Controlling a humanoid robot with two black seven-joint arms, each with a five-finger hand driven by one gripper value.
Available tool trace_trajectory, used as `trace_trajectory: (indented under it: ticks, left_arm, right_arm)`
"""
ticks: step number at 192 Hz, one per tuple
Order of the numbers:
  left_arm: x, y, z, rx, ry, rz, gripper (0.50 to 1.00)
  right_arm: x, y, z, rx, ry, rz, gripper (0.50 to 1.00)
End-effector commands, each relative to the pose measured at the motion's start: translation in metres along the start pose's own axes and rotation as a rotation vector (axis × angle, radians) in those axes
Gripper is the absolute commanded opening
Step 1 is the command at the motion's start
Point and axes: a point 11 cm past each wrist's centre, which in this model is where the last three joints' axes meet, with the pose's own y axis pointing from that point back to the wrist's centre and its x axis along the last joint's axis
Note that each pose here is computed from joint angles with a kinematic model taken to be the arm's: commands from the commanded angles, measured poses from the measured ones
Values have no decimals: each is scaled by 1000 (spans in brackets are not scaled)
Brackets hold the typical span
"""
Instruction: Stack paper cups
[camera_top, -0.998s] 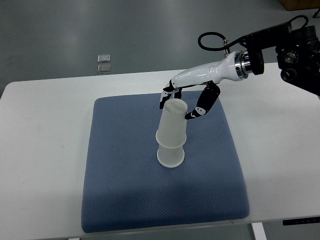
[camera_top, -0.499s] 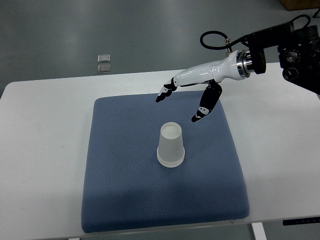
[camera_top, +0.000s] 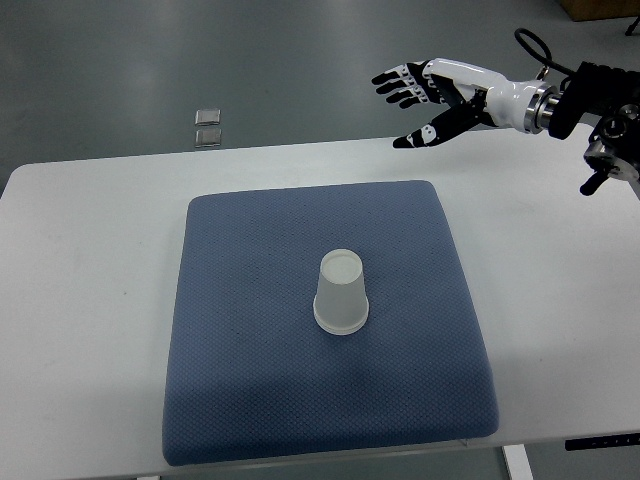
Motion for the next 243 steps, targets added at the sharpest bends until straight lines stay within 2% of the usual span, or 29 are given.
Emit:
trace_trajectory:
  ticks: [1,35,85,126,132,139,243]
  left_arm:
    - [0,0,0,0,-1,0,1000]
    - [0,0,0,0,0,0,1000]
    - [0,0,0,0,-1,0,1000]
    - [0,0,0,0,0,0,1000]
    - [0,0,0,0,-1,0,1000]
    - [0,0,0,0,-1,1,1000]
    - [0,0,0,0,1,1,1000]
  right_arm:
    - [14,0,25,-22,-173,150,858]
    - [20,0,59,-37,-416,305,858]
    - [6,5,114,-105,-626,451,860]
    - [-12,1,127,-109,-700,460,862]
    - [-14,0,126,-105,-705,458,874]
    - [-15,-1,126,-104,-707,460,913]
    - [-45,-10,139,-136,-770,572,915]
